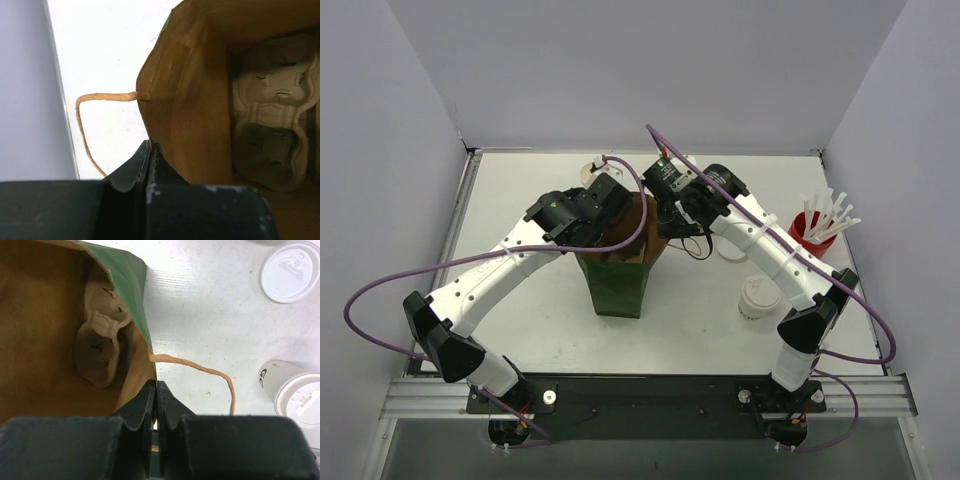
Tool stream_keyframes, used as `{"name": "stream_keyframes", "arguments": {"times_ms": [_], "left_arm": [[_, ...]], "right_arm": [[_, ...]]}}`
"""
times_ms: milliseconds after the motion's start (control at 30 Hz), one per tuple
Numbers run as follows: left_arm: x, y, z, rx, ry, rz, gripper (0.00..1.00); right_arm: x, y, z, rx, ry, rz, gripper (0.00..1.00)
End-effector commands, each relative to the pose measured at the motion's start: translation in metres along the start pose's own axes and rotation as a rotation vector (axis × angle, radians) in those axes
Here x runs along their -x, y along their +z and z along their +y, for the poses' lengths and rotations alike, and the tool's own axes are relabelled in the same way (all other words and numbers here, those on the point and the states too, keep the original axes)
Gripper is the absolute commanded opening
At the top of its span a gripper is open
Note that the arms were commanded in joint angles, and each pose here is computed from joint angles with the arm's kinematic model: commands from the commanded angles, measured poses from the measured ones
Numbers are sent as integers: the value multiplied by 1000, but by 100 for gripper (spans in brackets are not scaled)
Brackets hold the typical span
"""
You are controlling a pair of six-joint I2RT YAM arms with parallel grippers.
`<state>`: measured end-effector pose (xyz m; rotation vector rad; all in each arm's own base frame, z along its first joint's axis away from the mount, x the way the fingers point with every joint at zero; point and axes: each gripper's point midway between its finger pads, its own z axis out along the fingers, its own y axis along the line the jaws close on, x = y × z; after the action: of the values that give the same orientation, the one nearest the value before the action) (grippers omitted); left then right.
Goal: Pack the takeout coffee
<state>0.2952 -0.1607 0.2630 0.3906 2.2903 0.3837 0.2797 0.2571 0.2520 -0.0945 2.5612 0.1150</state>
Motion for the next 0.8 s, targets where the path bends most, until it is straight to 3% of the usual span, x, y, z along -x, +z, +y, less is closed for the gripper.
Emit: {"name": "stream_keyframes", "arguments": {"times_ms": [0,333,500,567,667,767], "left_arm": [[8,-10,30,146,20,-22,0],[22,-39,4,-102,-81,-73,0],[-8,10,-21,-148,-84,49,0],[-11,12,-26,-168,-99,39,0],[-4,7,-22,-166,-113,18,0],[5,2,-18,-168,-118,-5,0]], "right_arm": [[6,-16,-16,-61,-11,-38,0],[17,-35,9,26,-19,-66,0],[-10,26,7,-12,-34,84,0],[-10,30,9,-13,-29,69,0],[0,18,13,41,-12,28,5],[11,-1,21,98,-1,-6,19]]}}
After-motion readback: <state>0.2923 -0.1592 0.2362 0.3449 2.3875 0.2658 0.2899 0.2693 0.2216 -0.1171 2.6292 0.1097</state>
